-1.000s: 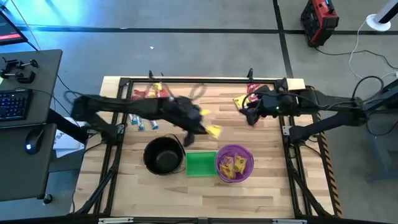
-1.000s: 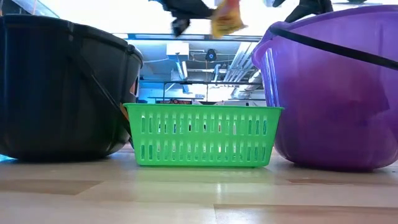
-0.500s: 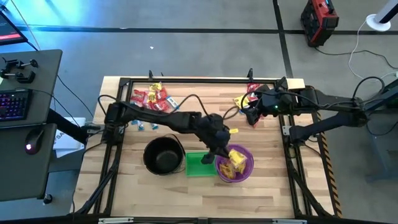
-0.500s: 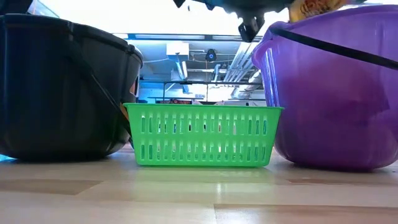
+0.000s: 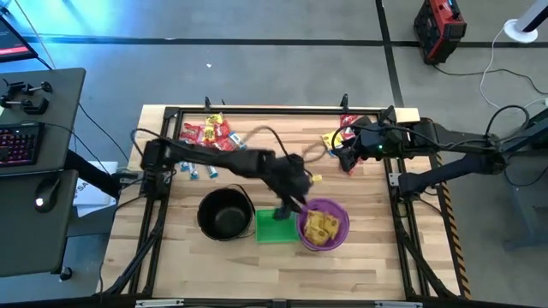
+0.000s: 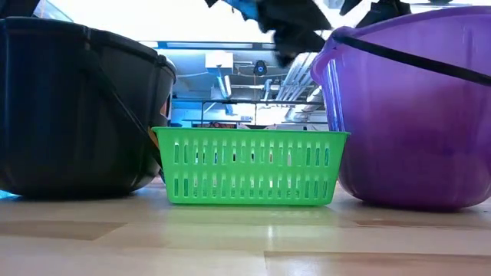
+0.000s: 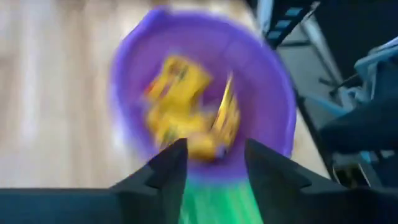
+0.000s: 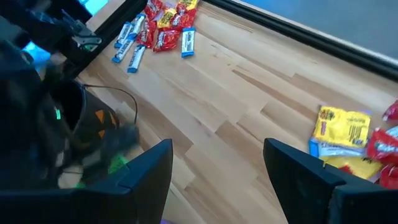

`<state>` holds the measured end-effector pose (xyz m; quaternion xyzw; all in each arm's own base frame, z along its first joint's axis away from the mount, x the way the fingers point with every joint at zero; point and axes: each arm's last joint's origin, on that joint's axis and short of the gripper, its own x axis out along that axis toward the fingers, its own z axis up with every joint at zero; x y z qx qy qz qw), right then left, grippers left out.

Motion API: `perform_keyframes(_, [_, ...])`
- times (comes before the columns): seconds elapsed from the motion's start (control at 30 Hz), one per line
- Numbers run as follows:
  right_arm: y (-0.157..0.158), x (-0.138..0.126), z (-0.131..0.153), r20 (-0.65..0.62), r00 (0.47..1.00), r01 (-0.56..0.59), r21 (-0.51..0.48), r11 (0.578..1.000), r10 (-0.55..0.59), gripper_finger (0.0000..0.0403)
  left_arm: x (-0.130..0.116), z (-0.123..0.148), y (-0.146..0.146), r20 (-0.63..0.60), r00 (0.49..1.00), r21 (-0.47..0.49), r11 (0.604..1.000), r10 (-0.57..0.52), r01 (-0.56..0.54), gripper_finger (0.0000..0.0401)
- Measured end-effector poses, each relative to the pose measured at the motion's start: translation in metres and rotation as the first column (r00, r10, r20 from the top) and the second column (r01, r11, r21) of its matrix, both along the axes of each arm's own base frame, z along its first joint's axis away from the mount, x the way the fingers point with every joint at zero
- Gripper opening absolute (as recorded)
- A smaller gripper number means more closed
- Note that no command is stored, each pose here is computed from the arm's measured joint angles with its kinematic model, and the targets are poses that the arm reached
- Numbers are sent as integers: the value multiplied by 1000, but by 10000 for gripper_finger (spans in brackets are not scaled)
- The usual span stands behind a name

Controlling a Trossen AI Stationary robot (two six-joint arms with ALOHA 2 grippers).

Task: Sort candy by brand, put in halloween buckets
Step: Put the yellow candy into the violet bucket

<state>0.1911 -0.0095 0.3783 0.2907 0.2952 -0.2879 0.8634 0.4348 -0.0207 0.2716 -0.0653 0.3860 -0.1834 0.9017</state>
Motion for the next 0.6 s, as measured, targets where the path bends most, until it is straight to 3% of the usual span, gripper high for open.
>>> perform_keyframes(0.13, [-5,2,-7,-26,990,144,108,984,-142,245,-42,38,44,-74,990,5,993,118,-118,186])
perform_keyframes(0.27, [-21,18,-30,-216,960,207,121,971,-178,245,-91,62,83,-26,952,9,952,305,-304,191])
perform_keyframes(0.4, [-54,48,-61,-373,918,192,117,974,-136,245,-144,75,94,129,863,-64,873,488,-484,191])
perform_keyframes(0.6, [-131,88,-135,-591,795,180,15,984,-137,245,-198,51,74,234,695,-260,733,680,-629,190])
